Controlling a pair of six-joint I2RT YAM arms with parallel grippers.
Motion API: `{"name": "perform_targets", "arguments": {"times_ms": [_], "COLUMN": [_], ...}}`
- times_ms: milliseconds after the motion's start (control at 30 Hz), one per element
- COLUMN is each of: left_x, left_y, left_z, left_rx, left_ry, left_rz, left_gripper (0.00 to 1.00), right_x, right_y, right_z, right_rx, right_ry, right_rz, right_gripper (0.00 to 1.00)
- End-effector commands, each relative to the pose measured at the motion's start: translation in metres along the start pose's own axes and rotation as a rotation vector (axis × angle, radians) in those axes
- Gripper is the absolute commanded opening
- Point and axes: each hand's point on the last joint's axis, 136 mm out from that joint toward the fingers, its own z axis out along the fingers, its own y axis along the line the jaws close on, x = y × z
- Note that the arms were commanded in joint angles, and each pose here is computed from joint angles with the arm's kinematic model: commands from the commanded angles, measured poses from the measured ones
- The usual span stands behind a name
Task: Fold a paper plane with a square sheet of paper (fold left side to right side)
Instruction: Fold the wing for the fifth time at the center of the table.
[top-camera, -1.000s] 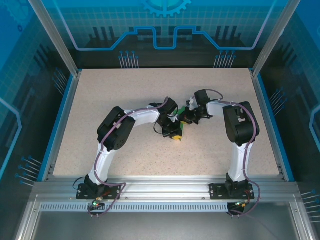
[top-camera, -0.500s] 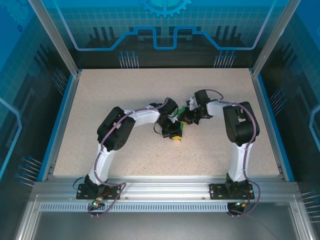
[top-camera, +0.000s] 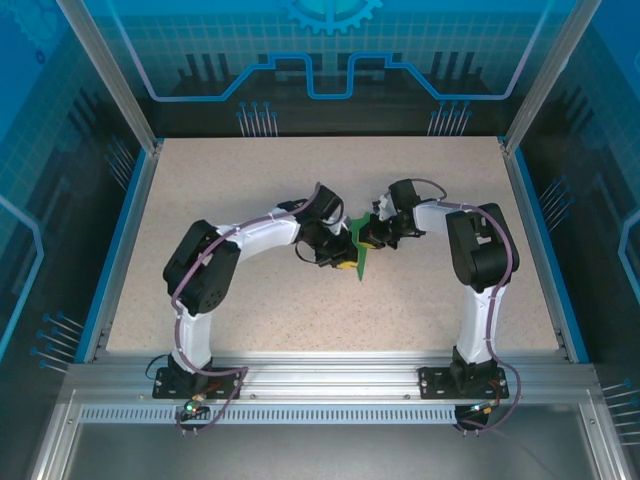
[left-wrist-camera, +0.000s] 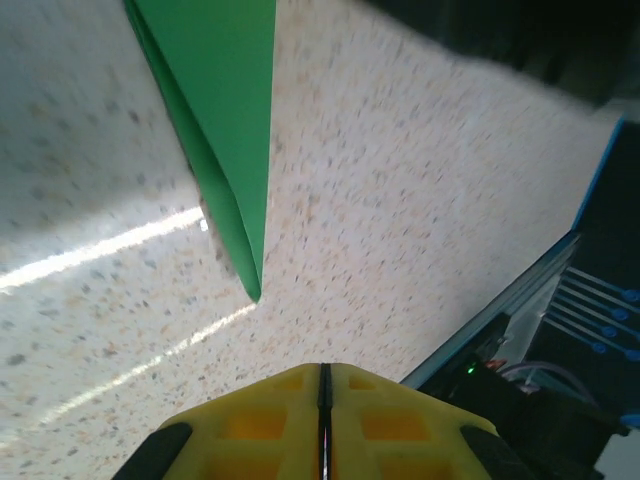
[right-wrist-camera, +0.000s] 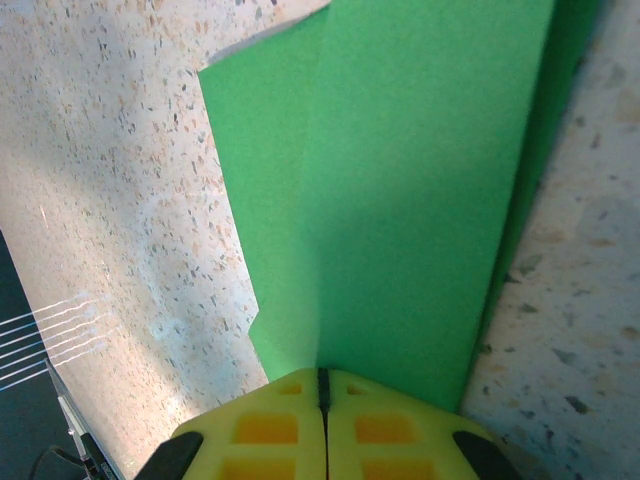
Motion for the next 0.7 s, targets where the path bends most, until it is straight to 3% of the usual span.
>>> {"name": "perform_targets", "arguments": {"times_ms": [0,167,667], "left_x": [-0.026,-0.056,-0.078], "left_y": [0.004,0.001,0.012], "left_z": [-0.014,-0.009,0.032], "left_rx": [0.036,0.082,0.096], "left_ry": [-0.076,-0.097,-0.044], "left_rz": [-0.023,-0.027,-0.070], "left_gripper": [0.10,0.10,0.09], "right_x": [0.016,0.016,0.017], "right_y": [-0.035,-0.035,-0.033], "right_z": [0.009,0.009,0.009], "right_rx": [0.112,0.110,0.105], "right_ry": [0.046,0.047,0.046], "right_rz": [0.061,0.063,0.059], "right_gripper": [0.06,0.06,0.06]}}
